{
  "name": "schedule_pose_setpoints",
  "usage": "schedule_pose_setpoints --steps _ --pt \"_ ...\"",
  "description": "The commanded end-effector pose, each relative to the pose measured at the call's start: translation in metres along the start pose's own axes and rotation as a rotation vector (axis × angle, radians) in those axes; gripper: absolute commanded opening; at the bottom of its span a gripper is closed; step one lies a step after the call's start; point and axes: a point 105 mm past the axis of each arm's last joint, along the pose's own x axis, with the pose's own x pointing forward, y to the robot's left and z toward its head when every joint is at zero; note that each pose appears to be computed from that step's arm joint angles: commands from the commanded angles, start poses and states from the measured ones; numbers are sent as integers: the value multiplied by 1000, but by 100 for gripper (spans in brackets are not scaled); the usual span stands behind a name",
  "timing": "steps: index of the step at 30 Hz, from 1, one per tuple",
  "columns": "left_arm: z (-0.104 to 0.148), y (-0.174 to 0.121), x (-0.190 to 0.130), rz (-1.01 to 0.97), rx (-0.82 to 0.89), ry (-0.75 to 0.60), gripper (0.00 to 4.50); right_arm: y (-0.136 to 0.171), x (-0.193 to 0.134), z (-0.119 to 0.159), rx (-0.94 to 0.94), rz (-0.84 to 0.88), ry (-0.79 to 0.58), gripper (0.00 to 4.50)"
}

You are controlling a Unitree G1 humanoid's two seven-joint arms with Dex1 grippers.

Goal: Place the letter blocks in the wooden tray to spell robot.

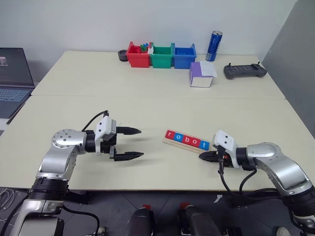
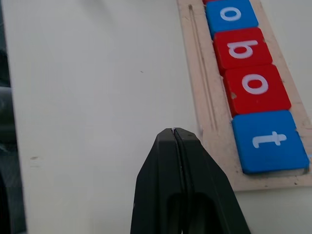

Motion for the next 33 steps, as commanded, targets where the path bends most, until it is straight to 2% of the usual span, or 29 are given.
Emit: schedule_pose_setpoints --steps 1,9,13,16,18,22,25,32,33 --pt "8 2 0 0 43 -1 450 -12 -4 -2 -38 -25 11 3" --pt "8 1 -4 8 44 4 450 -36 -13 -11 -58 -44 44 3" --pt "8 1 -6 13 46 6 450 -25 -24 3 -75 31 5 3" --pt "9 0 -7 14 44 2 450 -6 -44 18 -60 132 -45 3" --pt "11 0 -8 21 46 -4 450 -5 -58 26 -45 126 -75 3" --pt "21 4 -16 74 65 5 450 -20 -100 31 22 15 -112 91" --pt "34 4 -26 85 68 -4 450 -32 -134 26 63 -64 -112 201" --pt "46 6 -47 126 37 5 450 -42 -180 -2 111 -90 -47 449" --pt "49 6 -47 132 29 -4 450 -44 -185 -3 113 -92 -51 449"
